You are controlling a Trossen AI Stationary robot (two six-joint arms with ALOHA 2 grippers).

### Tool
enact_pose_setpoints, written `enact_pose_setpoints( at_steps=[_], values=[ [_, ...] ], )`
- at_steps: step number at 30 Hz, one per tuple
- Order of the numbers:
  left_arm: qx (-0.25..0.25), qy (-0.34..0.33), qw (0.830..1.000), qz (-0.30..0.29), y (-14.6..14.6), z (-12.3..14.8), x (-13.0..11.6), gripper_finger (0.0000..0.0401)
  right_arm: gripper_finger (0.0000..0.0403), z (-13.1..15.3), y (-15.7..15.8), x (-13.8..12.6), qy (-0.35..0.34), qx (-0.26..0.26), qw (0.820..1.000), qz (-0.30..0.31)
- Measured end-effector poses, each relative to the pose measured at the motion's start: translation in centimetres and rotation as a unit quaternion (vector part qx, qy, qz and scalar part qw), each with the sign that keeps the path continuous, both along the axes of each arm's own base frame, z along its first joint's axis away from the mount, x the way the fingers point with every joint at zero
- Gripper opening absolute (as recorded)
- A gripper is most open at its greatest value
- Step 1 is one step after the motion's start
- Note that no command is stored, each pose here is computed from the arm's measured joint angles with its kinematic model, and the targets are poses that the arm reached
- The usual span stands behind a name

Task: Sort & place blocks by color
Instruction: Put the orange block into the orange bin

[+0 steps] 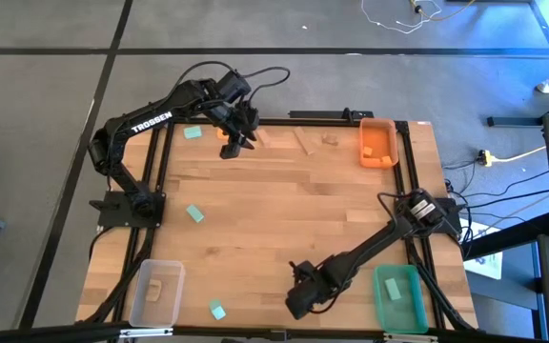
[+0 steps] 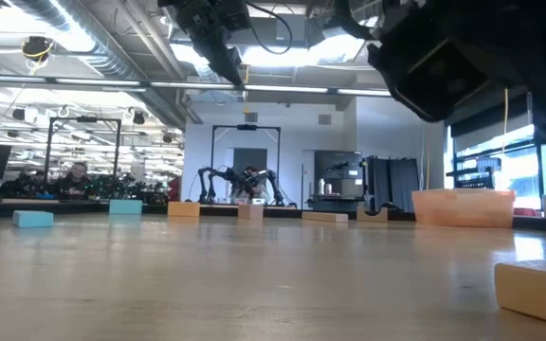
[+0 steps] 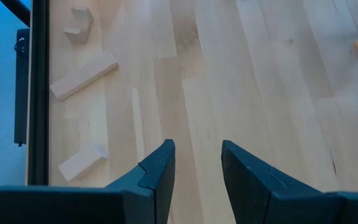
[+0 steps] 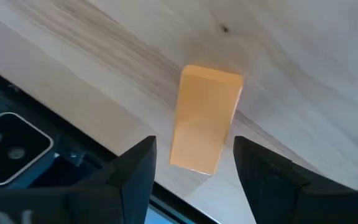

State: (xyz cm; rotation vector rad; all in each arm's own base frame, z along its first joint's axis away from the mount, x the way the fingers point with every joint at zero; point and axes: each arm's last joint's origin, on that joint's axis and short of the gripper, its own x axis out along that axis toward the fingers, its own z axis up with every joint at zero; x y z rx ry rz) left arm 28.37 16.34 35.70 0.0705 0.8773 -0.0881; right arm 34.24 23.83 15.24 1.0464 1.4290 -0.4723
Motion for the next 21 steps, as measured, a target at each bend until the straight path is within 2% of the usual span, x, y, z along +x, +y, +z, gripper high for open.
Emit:
enact_pose_setpoints(
  at_steps=[13,21],
  values=[
    [0.002,0.0,1.0,-0.003,0.0,0.0,0.0,0.0121,0.0214,0.0,-0.1,0.1,-0.019,-0.023,1.0,0.001],
    [0.002,0.0,1.0,-0.003,0.0,0.0,0.0,0.0121,0.0214,-1.8,0.1,0.4,0.0,-0.023,1.0,0.005]
  ],
)
